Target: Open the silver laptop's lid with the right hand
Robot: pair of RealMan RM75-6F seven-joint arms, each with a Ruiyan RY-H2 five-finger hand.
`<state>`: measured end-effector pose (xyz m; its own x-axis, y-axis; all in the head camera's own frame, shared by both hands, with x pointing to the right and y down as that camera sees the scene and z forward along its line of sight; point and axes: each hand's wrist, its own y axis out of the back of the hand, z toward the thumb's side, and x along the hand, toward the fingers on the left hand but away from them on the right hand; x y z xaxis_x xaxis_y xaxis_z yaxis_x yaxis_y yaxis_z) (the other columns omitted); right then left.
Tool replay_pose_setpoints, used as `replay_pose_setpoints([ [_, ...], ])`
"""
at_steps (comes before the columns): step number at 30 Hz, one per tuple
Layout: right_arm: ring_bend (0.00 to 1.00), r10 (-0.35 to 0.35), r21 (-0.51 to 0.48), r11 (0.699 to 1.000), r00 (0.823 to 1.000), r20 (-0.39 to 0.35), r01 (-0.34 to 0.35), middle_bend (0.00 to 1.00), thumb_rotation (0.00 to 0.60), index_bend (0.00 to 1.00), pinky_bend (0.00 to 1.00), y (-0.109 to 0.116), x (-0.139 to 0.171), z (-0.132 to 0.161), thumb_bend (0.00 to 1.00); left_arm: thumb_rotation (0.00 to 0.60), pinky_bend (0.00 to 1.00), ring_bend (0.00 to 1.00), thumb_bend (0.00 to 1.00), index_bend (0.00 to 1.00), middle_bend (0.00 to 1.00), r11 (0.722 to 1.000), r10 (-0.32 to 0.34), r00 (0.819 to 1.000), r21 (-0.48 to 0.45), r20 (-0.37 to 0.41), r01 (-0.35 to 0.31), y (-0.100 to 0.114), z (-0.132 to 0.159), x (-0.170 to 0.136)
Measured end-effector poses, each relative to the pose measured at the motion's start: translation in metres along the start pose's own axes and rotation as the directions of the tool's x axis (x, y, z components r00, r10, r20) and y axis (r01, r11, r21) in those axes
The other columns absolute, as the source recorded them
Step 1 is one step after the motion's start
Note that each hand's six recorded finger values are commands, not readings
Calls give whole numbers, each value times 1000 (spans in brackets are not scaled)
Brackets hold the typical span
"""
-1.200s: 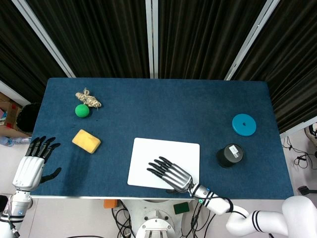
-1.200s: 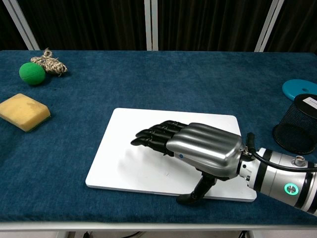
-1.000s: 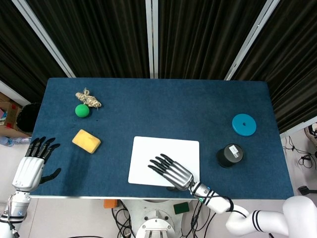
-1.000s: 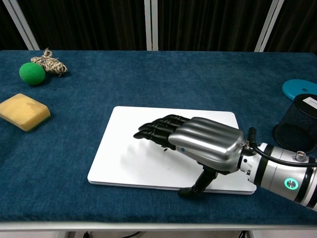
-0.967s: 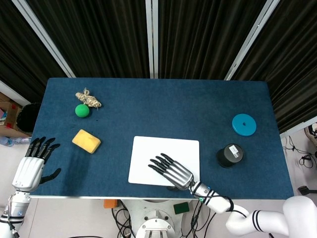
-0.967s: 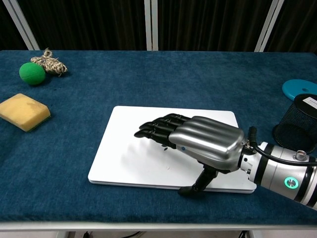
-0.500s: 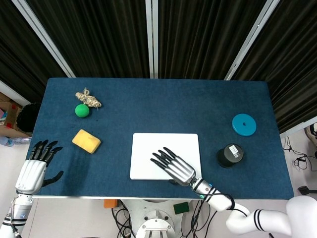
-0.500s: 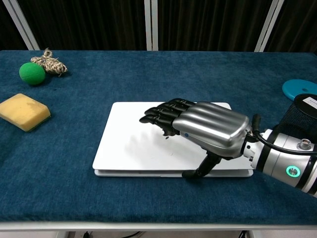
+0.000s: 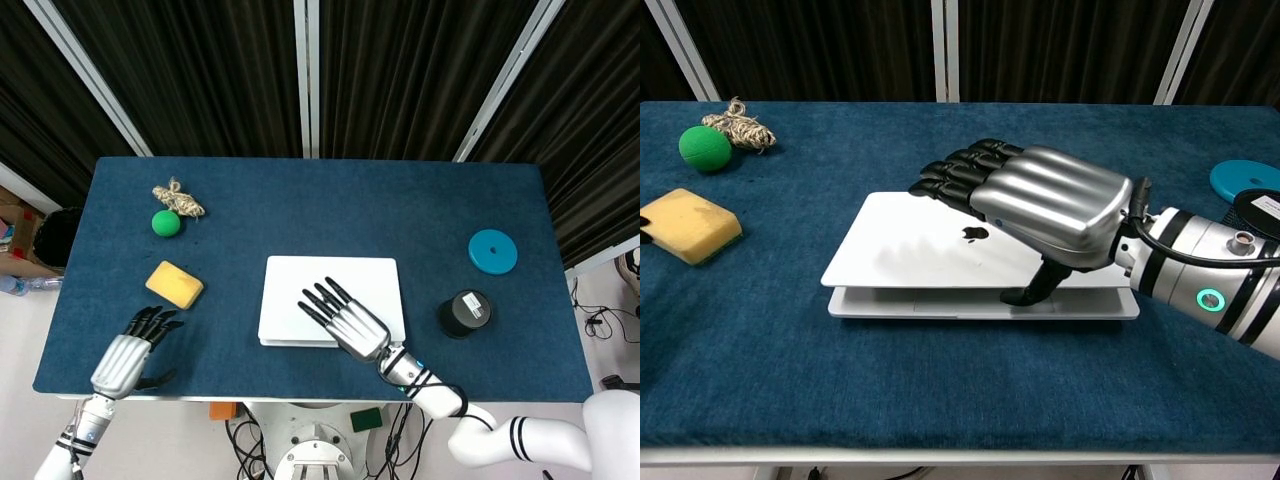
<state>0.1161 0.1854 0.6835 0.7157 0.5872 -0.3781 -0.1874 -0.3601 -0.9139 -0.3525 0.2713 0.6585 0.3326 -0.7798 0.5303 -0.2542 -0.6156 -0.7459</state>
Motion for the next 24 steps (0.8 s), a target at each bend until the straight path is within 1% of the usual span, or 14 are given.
replay_pose_setpoints([
  [3,0,-7,19,1000,1000,10,7,0,600,0,0,2,-1,-1,204,600,38,9,170,186,91,999,-52,996,-4,70,53,-14,15,10],
  [6,0,-9,30,1000,1000,19,8,0,600,0,0,3,-2,-1,204,600,38,9,170,185,91,996,-84,988,2,127,84,-22,29,19],
  [12,0,-17,46,999,999,31,15,0,600,0,0,4,-5,-1,210,600,38,9,170,183,86,989,-142,968,0,208,145,-37,50,31],
  [15,0,-19,54,998,999,35,17,0,600,0,0,4,-7,0,210,600,38,9,170,183,84,986,-160,957,-4,240,166,-43,59,40],
  [18,0,-22,61,998,999,39,20,0,600,0,0,5,-8,0,210,600,38,9,170,183,84,983,-177,950,-8,256,185,-48,64,47],
  [24,0,-23,66,998,999,40,21,0,600,0,0,5,-9,1,211,600,38,8,170,181,71,979,-192,942,-13,274,204,-54,70,56],
])
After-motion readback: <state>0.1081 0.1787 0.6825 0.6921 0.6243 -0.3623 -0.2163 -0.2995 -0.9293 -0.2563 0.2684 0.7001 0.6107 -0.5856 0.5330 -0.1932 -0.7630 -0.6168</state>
